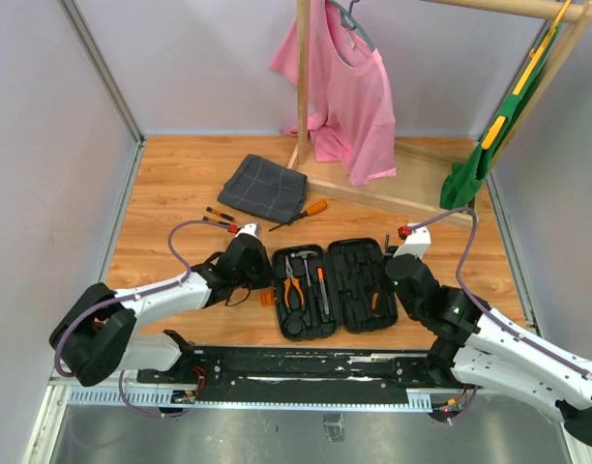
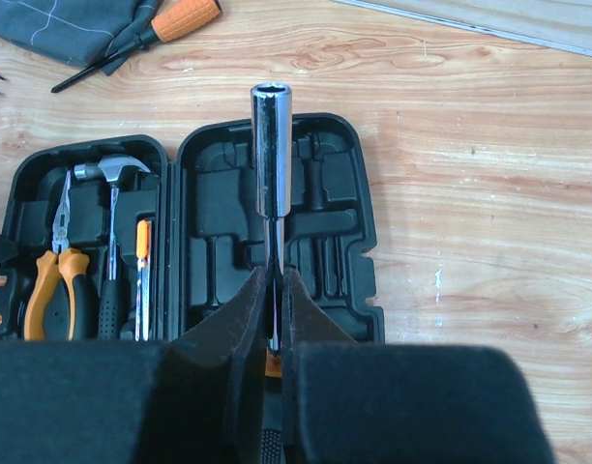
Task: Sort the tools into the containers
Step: Adjust the storage box at the center of the board.
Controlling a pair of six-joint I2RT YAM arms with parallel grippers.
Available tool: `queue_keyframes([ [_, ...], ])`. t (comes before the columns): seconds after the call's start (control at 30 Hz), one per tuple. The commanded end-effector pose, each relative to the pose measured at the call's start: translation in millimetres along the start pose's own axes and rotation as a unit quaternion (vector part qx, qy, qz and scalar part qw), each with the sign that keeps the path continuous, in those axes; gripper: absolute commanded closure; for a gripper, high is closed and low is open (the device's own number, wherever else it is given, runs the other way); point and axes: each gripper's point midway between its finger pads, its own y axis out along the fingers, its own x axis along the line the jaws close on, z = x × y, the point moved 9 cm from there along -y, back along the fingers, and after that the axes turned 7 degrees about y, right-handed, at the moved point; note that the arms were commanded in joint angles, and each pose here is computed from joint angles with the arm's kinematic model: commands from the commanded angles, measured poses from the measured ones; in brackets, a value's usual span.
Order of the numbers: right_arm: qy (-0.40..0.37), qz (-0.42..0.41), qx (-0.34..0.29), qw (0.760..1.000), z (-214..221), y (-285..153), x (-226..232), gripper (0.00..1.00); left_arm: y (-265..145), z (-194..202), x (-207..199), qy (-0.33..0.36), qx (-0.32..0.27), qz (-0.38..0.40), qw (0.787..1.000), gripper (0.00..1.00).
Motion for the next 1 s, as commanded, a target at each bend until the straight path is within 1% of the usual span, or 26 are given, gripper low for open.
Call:
queue_keyframes([
  [0.0,0.007,0.009,-0.007,1.000,0,-1,-6,0.93,8,-2,15,0.020,0.006,-0.017,1.000,0.94],
  [0.13,0.004,0.005,0.000,1.000,0,-1,-5,0.92,12,-8,22,0.040,0.010,-0.009,0.999,0.99],
  [0.23,0.000,0.001,0.009,1.000,-1,-1,-2,0.92,14,-13,20,0.060,0.011,-0.003,0.998,1.00],
  [0.4,0.005,-0.015,0.032,0.999,1,1,7,0.91,13,-21,16,0.067,0.006,-0.001,0.998,0.99],
  [0.43,0.006,-0.020,0.038,0.999,1,2,9,0.92,12,-22,16,0.066,0.004,-0.002,0.998,0.95],
  [0.5,0.014,-0.026,0.048,0.998,1,4,14,0.95,9,-26,15,0.063,-0.004,-0.003,0.998,0.82],
  [0.57,0.031,-0.039,0.054,0.997,1,7,20,0.98,5,-29,13,0.059,-0.014,-0.002,0.998,0.73],
  [0.6,0.038,-0.046,0.055,0.997,1,9,23,0.98,3,-31,12,0.057,-0.019,-0.001,0.998,0.71],
  [0.67,0.053,-0.070,0.072,0.994,4,13,30,0.99,-2,-35,10,0.053,-0.028,0.002,0.998,0.68],
  [0.73,0.067,-0.078,0.085,0.991,6,19,33,0.99,-6,-39,8,0.050,-0.035,0.005,0.998,0.65],
  [0.83,0.088,-0.088,0.111,0.986,9,29,37,0.99,-12,-43,6,0.048,-0.046,0.005,0.998,0.63],
  [0.97,0.093,-0.100,0.139,0.981,13,41,44,0.99,-18,-45,6,0.050,-0.051,0.008,0.997,0.60],
])
